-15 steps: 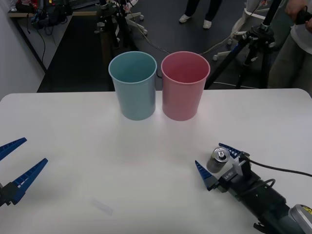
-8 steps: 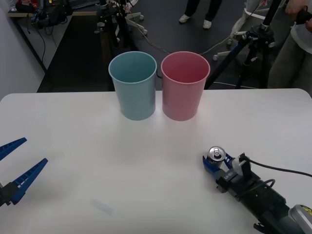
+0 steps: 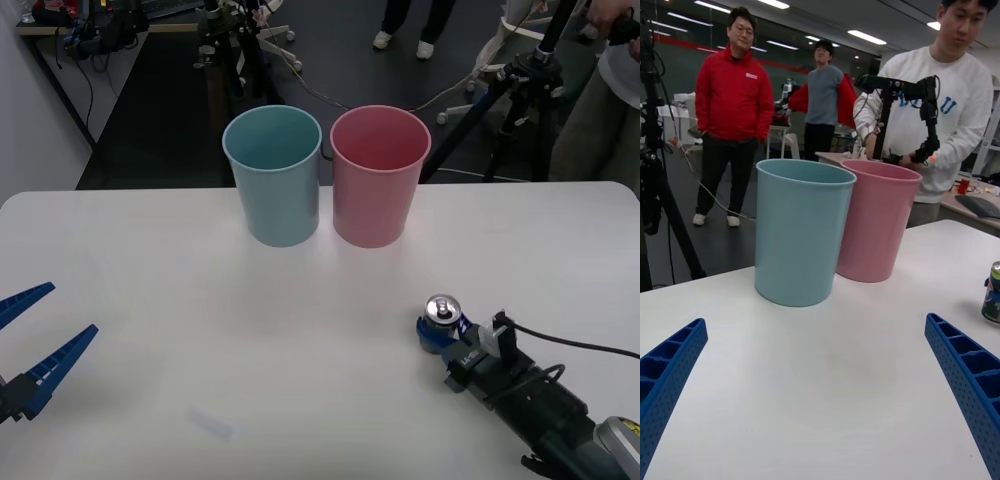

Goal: Grasp the object on the table and drop it into the matching bin: aluminum can to the light blue bin, PET bottle to the pink bin.

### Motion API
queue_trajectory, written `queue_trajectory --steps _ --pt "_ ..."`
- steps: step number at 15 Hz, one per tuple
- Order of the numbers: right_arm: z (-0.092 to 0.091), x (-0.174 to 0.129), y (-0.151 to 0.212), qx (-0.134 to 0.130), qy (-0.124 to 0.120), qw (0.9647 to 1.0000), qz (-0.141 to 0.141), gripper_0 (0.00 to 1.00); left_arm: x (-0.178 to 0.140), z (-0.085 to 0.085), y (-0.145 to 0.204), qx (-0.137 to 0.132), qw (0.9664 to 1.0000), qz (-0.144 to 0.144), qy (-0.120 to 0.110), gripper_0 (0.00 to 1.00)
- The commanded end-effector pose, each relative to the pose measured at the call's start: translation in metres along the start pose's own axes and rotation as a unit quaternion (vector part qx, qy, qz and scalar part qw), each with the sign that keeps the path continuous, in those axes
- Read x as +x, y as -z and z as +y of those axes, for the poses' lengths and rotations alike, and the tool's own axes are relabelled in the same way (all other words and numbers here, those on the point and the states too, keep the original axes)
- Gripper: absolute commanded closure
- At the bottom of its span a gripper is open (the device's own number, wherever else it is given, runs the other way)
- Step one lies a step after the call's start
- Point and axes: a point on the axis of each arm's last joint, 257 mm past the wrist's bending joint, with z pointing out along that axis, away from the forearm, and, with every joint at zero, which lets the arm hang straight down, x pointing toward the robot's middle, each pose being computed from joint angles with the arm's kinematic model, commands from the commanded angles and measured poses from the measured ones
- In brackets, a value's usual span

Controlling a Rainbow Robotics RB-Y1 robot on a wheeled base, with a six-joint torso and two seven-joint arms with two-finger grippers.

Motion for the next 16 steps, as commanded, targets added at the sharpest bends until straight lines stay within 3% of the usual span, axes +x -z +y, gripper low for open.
queue_trajectory --steps 1,6,11,16 --pt "0.003 -0.022 -0.002 -0.006 0.005 0.9998 -0.020 1.00 0.000 0.000 0.000 0.000 1.0000 0.000 0.000 0.00" --pt "0.015 -0.081 -0.001 -0.009 0.013 0.9974 -0.070 1.00 0.000 0.000 0.000 0.000 1.0000 0.000 0.000 0.00" --pt "0.043 -0.145 0.002 -0.015 -0.007 0.9953 -0.095 1.00 0.000 0.000 0.000 0.000 1.0000 0.000 0.000 0.00" --pt "0.064 -0.221 -0.012 -0.035 -0.030 0.9889 -0.141 1.00 0.000 0.000 0.000 0.000 1.0000 0.000 0.000 0.00"
